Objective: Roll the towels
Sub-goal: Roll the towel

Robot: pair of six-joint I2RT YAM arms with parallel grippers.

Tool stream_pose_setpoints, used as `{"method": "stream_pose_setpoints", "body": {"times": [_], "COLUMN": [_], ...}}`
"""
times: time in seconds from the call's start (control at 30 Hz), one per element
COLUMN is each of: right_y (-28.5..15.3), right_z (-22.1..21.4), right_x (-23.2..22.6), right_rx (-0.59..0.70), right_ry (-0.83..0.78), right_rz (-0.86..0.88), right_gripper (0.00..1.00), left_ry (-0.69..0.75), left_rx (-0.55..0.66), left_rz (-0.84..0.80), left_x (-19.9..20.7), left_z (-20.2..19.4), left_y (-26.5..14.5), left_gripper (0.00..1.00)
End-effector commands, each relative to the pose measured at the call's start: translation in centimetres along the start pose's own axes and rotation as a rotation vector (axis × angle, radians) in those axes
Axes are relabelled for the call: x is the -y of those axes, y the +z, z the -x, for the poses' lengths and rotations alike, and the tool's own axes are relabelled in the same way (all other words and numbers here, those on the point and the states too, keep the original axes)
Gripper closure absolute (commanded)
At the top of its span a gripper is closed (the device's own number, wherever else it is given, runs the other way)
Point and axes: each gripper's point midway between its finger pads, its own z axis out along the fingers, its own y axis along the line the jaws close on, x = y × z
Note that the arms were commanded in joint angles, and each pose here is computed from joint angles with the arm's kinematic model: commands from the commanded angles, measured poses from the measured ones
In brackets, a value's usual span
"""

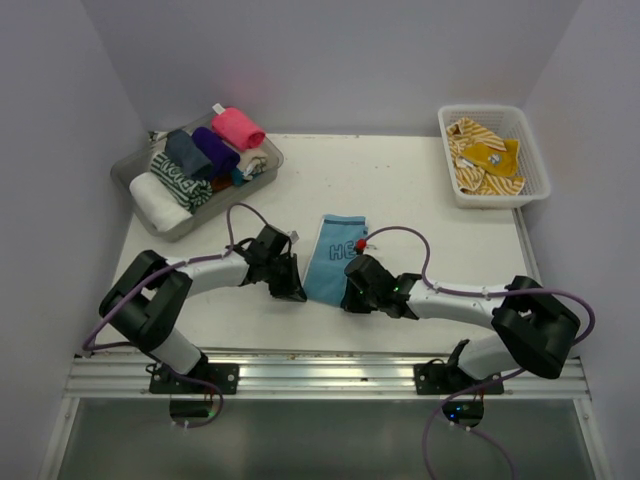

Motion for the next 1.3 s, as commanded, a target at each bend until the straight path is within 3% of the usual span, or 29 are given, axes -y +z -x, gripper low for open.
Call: {"method": "stream_pose_setpoints", "body": {"times": [0.0,0.07,0.27,0.3,0.4,0.5,0.67,0.87,0.93,0.97,1.03,1.27], "right_y": [0.4,0.4,0.6,0.6,0.6,0.6,0.6,0.5,0.4,0.1,-0.2,-2.0], "right_z": [0.8,0.9,0.6,0.5,0.5,0.4,0.4,0.4,0.4,0.5,0.8,2.5], "right_x": [-0.2,-0.2,0.2,0.3,0.4,0.4,0.4,0.5,0.6,0.6,0.7,0.5], "right_rx": [0.035,0.037,0.026,0.023,0.023,0.021,0.017,0.019,0.019,0.023,0.035,0.082], "right_ry": [0.028,0.023,0.012,0.014,0.013,0.012,0.008,0.003,0.001,0.000,-0.003,-0.024], "right_rz": [0.000,-0.005,-0.018,-0.021,-0.024,-0.024,-0.023,-0.028,-0.034,-0.033,-0.041,-0.054], "right_gripper": [0.88,1.00,1.00,1.00,1.00,1.00,1.00,1.00,1.00,1.00,1.00,1.00], "left_ry": [0.014,0.011,0.008,0.007,0.006,0.007,-0.004,-0.005,0.000,0.003,0.006,0.012], "left_rx": [0.030,0.035,0.069,0.075,0.103,0.123,0.122,0.105,0.108,0.107,0.108,0.104], "left_rz": [-0.005,0.003,0.011,0.018,0.034,0.037,0.050,0.038,0.011,0.001,-0.023,0.000], "left_x": [0.3,0.2,0.4,0.3,0.2,0.1,-0.2,-0.2,0.8,1.0,2.0,3.6], "left_z": [0.8,0.9,1.4,1.5,1.7,1.9,2.3,2.3,2.7,2.7,3.0,4.0], "left_y": [0.3,0.4,-0.3,-0.5,-1.2,-1.4,-0.5,0.5,0.2,0.1,-0.6,-2.8], "left_gripper": [1.00,1.00,0.99,0.83,0.57,0.55,0.66,0.71,0.79,0.90,1.00,1.00]}}
